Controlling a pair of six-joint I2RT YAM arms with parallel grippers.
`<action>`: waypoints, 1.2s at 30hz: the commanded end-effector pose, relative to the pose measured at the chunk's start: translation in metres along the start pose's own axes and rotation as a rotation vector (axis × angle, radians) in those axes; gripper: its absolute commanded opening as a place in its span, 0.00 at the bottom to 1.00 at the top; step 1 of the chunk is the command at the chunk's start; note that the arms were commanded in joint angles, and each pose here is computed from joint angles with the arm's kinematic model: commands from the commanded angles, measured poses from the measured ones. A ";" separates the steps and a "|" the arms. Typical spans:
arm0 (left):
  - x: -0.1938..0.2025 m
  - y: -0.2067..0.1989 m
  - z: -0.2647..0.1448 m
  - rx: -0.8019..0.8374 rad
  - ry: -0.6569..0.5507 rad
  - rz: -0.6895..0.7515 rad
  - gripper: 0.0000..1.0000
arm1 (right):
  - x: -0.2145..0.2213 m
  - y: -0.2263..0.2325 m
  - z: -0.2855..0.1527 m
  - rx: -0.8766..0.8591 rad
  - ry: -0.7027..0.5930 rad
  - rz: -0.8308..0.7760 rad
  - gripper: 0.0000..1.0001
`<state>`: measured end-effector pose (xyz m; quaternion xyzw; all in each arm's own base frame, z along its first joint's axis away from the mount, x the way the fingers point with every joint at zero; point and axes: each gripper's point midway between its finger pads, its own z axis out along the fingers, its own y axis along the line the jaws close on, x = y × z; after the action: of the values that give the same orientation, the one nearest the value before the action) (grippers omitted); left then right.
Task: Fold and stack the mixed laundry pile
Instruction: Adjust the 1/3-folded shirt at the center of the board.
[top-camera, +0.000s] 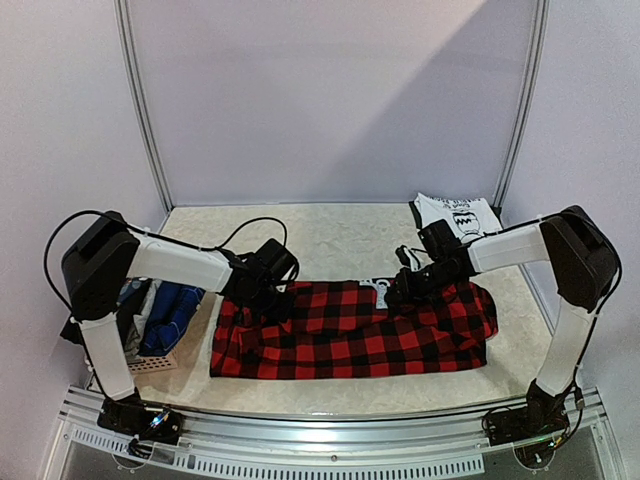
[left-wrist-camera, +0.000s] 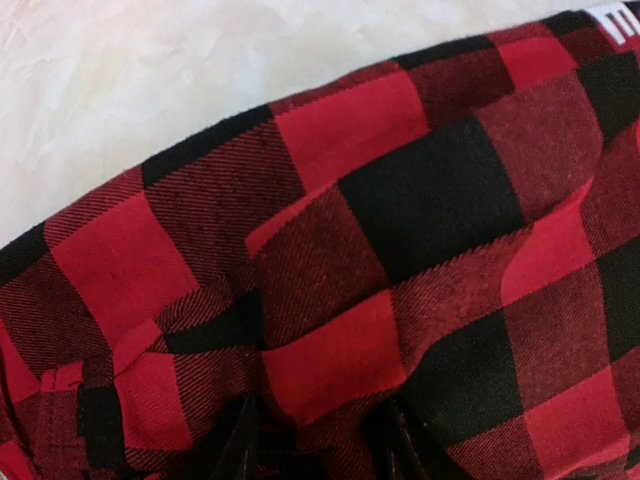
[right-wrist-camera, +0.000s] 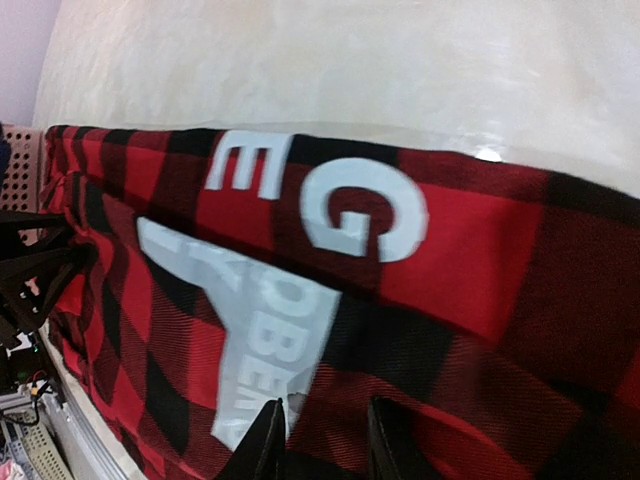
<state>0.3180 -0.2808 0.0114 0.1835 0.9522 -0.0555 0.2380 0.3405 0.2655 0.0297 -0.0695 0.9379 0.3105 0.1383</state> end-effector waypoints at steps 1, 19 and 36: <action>0.018 0.025 0.015 -0.062 0.040 -0.037 0.42 | -0.003 -0.026 0.001 0.096 -0.001 0.033 0.28; 0.012 0.071 -0.032 -0.322 -0.031 -0.031 0.53 | -0.003 -0.038 -0.002 0.160 -0.006 0.036 0.28; -0.027 0.032 -0.043 -0.198 -0.122 0.032 0.50 | -0.010 0.018 -0.034 0.122 -0.076 -0.038 0.29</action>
<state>0.3332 -0.2363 0.0716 0.1462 0.9343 0.0446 0.3222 0.3428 0.2541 0.0399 -0.0606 0.9520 0.2547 0.1584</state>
